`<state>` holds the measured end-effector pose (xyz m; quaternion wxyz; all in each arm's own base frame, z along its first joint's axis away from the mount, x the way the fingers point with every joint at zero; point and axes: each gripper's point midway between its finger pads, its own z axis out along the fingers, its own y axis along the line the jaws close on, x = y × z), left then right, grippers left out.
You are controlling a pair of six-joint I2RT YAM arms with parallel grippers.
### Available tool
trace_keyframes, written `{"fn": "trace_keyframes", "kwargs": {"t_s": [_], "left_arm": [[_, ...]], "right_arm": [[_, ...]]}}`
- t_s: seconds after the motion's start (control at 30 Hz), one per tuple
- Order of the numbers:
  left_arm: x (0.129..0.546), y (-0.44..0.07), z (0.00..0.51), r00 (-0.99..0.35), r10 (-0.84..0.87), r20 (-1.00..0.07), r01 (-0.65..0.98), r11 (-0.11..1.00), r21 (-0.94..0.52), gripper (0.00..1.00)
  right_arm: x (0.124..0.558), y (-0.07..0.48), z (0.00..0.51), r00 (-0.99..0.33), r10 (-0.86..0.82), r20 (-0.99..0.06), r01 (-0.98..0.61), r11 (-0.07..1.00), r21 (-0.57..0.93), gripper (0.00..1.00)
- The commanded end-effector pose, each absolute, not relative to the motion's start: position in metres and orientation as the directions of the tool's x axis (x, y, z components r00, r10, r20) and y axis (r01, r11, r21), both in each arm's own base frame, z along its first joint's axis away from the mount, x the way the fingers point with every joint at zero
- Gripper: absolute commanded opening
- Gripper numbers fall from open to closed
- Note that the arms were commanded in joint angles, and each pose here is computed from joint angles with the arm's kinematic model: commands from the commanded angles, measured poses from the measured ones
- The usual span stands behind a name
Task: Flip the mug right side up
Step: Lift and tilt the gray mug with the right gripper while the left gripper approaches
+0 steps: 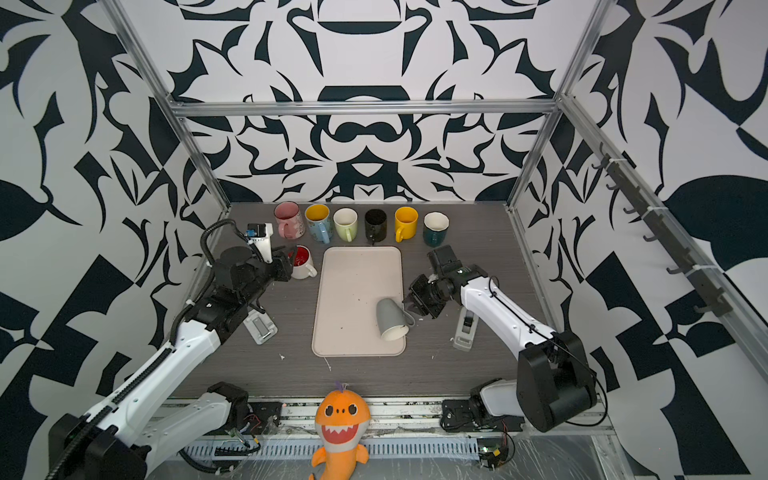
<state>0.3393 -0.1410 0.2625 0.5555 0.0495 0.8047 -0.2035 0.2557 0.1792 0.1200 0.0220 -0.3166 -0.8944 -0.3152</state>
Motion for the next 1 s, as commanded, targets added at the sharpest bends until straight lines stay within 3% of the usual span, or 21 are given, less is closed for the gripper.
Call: {"fn": "trace_keyframes", "kwargs": {"t_s": [0.0, 0.23, 0.57, 0.97], "left_arm": [[0.336, -0.179, 0.277, -0.431, -0.187, -0.883, 0.421, 0.824, -0.380, 0.23], [0.319, -0.259, 0.261, -0.537, -0.043, -0.843, 0.560, 0.729, -0.394, 0.00], [0.298, -0.331, 0.222, -0.657, 0.132, -0.742, 0.638, 0.622, -0.454, 0.00], [0.266, -0.358, 0.177, -0.743, 0.358, -0.566, 0.659, 0.539, -0.524, 0.00]], "right_arm": [[0.251, 0.168, 0.108, -0.834, 0.500, 0.234, 0.544, 0.673, 0.501, 0.40], [0.247, 0.167, 0.085, -0.859, 0.422, 0.289, 0.511, 0.731, 0.451, 0.52], [0.237, 0.168, 0.054, -0.842, 0.434, 0.320, 0.539, 0.691, 0.482, 0.55], [0.237, 0.174, 0.041, -0.842, 0.451, 0.296, 0.535, 0.624, 0.570, 0.57]]}}
